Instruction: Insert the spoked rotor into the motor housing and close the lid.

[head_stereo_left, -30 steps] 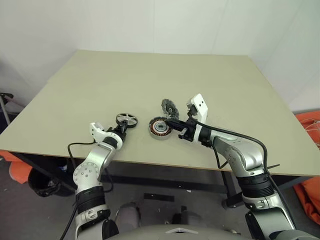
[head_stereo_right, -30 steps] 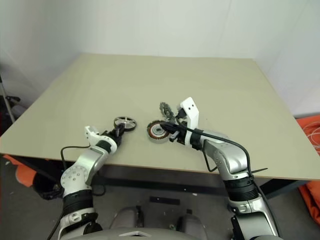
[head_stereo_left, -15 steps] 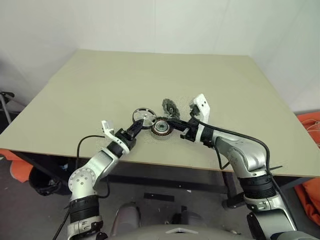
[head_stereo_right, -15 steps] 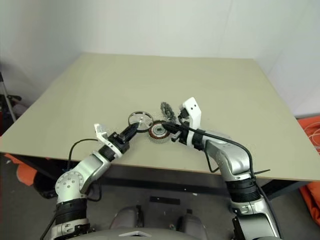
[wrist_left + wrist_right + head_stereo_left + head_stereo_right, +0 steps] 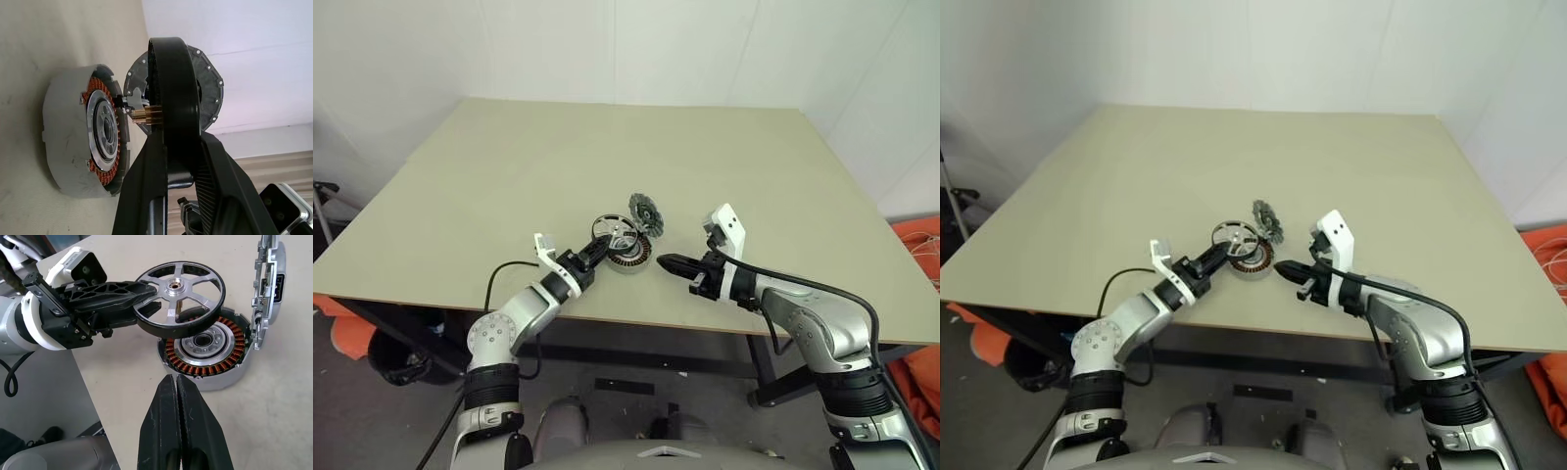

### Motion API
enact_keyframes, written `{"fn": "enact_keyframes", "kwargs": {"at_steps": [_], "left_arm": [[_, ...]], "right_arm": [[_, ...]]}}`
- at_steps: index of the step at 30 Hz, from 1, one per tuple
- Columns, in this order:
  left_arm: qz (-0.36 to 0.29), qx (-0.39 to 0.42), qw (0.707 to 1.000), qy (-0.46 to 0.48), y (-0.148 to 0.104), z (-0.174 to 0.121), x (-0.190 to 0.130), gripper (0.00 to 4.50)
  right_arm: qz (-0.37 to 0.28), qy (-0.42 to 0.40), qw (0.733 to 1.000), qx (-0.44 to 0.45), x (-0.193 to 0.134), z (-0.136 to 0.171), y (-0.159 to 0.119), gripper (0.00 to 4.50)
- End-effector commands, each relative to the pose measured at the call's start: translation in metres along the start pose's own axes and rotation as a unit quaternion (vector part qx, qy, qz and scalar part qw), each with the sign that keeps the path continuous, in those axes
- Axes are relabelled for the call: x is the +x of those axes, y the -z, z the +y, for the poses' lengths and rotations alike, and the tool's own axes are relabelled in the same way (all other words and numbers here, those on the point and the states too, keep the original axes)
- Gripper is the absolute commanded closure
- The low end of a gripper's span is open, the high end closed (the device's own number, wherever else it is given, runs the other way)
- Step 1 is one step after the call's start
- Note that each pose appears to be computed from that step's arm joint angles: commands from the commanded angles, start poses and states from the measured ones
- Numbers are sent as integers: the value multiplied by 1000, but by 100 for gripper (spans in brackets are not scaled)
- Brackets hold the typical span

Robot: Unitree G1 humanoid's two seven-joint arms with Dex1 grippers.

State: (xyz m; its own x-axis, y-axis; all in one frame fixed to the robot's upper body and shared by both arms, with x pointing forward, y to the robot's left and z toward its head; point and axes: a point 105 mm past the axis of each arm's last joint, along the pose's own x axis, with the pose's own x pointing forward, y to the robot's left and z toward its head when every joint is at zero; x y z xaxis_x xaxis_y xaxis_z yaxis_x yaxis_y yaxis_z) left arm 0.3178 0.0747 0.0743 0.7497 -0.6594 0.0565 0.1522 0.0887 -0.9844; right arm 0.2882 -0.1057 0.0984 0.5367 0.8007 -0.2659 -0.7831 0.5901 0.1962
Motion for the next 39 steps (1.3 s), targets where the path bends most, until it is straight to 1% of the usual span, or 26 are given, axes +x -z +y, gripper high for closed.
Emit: {"fn": "enact_keyframes", "kwargs": {"at_steps": [1,12,23,36,38,39], "left_arm": [[22,8,999,24,7,-10,11,408],[45,10,999,14,13,-3,22,408],[38,13,999,0,11,2,22,408],[30,12,999,-1,9,0,23,408],[33,12,999,0,10,0,23,333],[34,12,999,1,10,0,23,306]], "right_arm": [[-21,-7,1000,-20,-4,5,-12,450],[-25,1,999,-23,-4,3,-14,450],[-28,3,999,-26,-2,2,-15,450],[-30,2,999,-29,0,4,-19,450],[-30,1,999,-29,0,4,-18,450],[-30,1,999,-29,0,4,-18,450]]}}
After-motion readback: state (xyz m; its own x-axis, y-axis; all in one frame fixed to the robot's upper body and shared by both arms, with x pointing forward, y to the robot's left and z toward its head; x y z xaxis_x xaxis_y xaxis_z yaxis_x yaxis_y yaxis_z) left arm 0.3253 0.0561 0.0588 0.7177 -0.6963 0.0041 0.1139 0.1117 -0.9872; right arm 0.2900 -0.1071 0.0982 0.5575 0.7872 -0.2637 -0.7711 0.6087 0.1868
